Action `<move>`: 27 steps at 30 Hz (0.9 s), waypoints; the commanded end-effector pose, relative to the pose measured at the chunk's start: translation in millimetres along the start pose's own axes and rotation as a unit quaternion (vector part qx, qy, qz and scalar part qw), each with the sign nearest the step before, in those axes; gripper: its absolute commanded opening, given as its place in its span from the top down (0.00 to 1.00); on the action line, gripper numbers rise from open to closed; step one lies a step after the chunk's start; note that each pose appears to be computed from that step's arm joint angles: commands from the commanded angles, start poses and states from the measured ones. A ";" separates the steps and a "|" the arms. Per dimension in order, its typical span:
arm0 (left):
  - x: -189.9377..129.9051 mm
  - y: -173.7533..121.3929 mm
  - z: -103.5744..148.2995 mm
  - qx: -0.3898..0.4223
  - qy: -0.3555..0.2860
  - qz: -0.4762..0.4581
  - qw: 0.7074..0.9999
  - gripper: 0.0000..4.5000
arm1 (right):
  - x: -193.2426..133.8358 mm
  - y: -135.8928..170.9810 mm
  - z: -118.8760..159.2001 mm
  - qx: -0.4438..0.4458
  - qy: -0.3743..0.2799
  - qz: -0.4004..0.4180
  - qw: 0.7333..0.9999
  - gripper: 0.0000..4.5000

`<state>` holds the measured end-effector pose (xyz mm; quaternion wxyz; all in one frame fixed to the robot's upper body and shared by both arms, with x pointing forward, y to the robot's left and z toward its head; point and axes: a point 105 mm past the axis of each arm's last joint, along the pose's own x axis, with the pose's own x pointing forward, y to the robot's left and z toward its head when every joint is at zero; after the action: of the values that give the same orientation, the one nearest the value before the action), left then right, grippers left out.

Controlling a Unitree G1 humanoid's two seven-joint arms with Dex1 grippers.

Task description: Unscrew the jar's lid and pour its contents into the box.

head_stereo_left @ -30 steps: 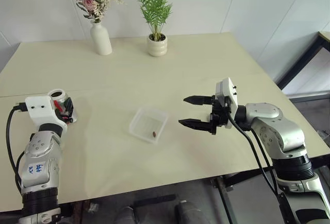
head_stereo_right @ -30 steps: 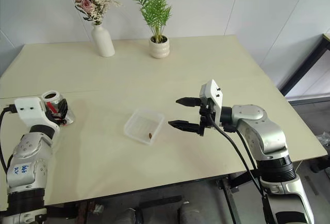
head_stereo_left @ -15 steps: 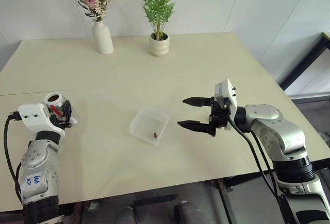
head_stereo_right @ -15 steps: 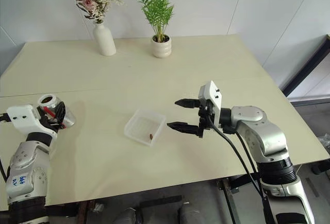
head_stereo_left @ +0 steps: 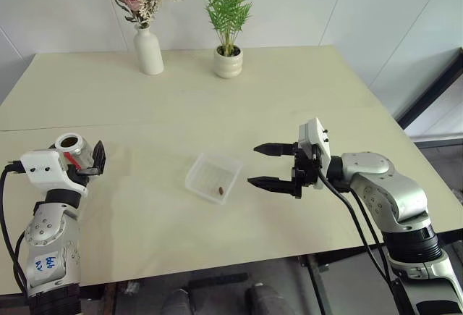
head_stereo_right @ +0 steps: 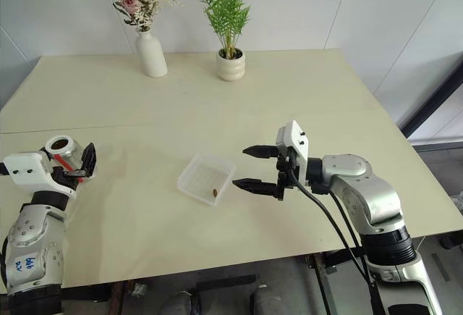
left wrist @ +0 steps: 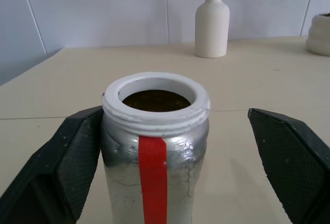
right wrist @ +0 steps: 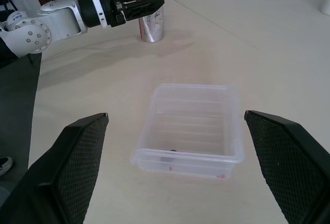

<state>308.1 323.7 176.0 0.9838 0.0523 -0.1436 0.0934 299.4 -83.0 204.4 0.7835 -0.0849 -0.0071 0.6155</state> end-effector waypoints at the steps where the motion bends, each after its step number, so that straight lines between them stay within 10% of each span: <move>1: -4.8 6.7 20.5 0.015 -0.037 0.009 0.999 0.01 | -1.2 1.4 9.6 -0.017 -0.013 0.006 1.000 0.00; 18: -29.9 5.4 92.3 0.081 -0.110 -0.067 0.988 0.01 | -13.3 -10.6 11.3 -0.023 -0.006 0.000 1.000 0.00; 27: -31.0 -104.1 118.5 0.130 -0.122 -0.419 0.890 0.01 | -41.3 -17.9 29.5 -0.075 -0.019 -0.034 0.996 0.00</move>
<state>271.7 222.1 279.3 0.9090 0.2487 -0.2273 -0.2454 310.2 -116.6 223.4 0.7983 -0.1160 -0.0317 0.5902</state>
